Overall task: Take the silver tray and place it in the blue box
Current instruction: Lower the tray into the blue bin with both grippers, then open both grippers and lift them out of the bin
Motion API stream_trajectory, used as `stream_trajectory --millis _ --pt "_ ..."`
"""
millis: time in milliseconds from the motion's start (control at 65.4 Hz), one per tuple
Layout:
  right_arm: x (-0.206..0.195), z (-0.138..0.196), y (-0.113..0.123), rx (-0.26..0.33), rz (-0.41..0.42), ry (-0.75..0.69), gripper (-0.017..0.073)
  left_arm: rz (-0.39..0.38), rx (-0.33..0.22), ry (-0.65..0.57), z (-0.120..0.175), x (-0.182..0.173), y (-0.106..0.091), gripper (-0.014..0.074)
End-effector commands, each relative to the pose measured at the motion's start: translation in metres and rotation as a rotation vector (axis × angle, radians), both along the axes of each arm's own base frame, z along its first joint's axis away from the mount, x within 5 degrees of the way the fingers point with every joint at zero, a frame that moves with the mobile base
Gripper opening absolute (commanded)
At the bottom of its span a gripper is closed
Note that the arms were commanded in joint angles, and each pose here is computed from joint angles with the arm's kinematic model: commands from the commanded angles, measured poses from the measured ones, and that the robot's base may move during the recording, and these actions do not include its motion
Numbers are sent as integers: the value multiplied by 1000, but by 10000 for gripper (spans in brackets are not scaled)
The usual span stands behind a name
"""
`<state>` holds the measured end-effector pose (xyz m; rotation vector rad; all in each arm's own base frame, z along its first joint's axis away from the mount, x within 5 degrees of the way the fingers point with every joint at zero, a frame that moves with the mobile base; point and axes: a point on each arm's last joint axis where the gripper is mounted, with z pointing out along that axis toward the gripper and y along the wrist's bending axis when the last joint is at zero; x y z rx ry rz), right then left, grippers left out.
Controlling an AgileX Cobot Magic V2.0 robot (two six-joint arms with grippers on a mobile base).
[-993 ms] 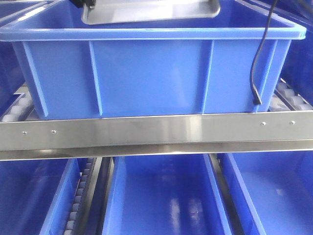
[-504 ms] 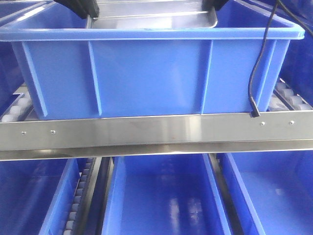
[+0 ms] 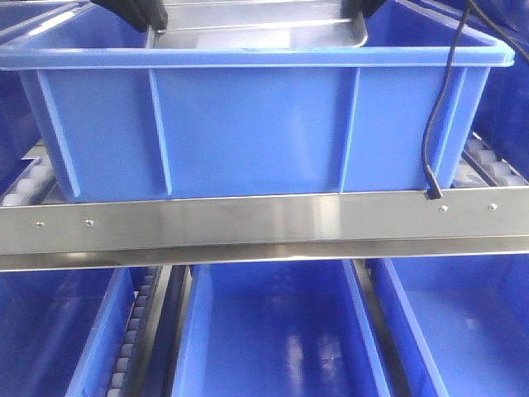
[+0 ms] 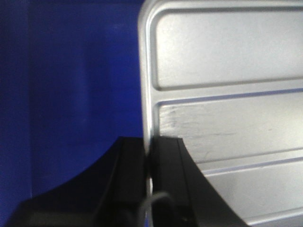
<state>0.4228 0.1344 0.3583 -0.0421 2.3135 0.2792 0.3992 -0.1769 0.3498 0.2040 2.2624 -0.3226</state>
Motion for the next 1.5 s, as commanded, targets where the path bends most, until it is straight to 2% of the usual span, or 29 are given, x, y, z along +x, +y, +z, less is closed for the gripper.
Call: stream_trajectory --millis 0,107,153,214,321,367,397,458,581,672,779,840,917,963,1009,1177,1329,1391,1482 --pt "-14 50 12 171 37 -179 79 -34 -195 -155 47 -13 -14 -6" --pt "-14 49 12 170 37 -176 137 -34 -190 -144 46 -14 -14 -1" --pt "-14 49 12 170 37 -176 179 -35 -182 -142 46 -14 -14 41" --pt "-14 49 12 170 37 -175 236 -35 -168 -131 44 -14 -13 160" --pt "-14 49 11 168 35 -176 307 -33 -152 -161 46 -13 -12 463" --pt "-13 49 8 160 26 -180 325 -26 -138 -178 47 -11 -8 529" --pt "-12 49 5 149 20 -184 332 -21 -132 -184 47 -10 -6 542" --pt "-9 49 -6 122 -3 -186 343 -7 -118 -192 47 -7 0 531" --pt "-4 49 -23 123 -45 -188 417 19 -118 -185 46 -2 10 491" --pt "-2 49 -28 123 -56 -191 482 26 -126 -184 47 -1 13 475" --pt "-3 49 -27 126 -55 -186 489 26 -126 -186 47 -1 13 432" --pt "-3 49 -27 131 -55 -184 450 26 -128 -185 47 -1 13 300" --pt "-3 48 -27 134 -54 -180 293 26 -128 -185 47 -1 13 93" --pt "-3 48 -27 134 -54 -180 167 26 -128 -185 47 -1 13 -27" --pt "-3 48 -27 134 -54 -180 43 26 -131 -193 47 -1 12 4" --pt "-2 53 -27 147 -55 -223 57 31 -145 -201 48 0 14 -9" --pt "-16 70 -30 157 -51 -269 56 56 -252 -218 70 -12 26 -8" --pt "-25 77 -32 136 -32 -314 57 55 -260 -264 80 -25 31 -6" --pt "-44 83 -33 72 24 -399 57 51 -286 -333 80 -45 35 -6"
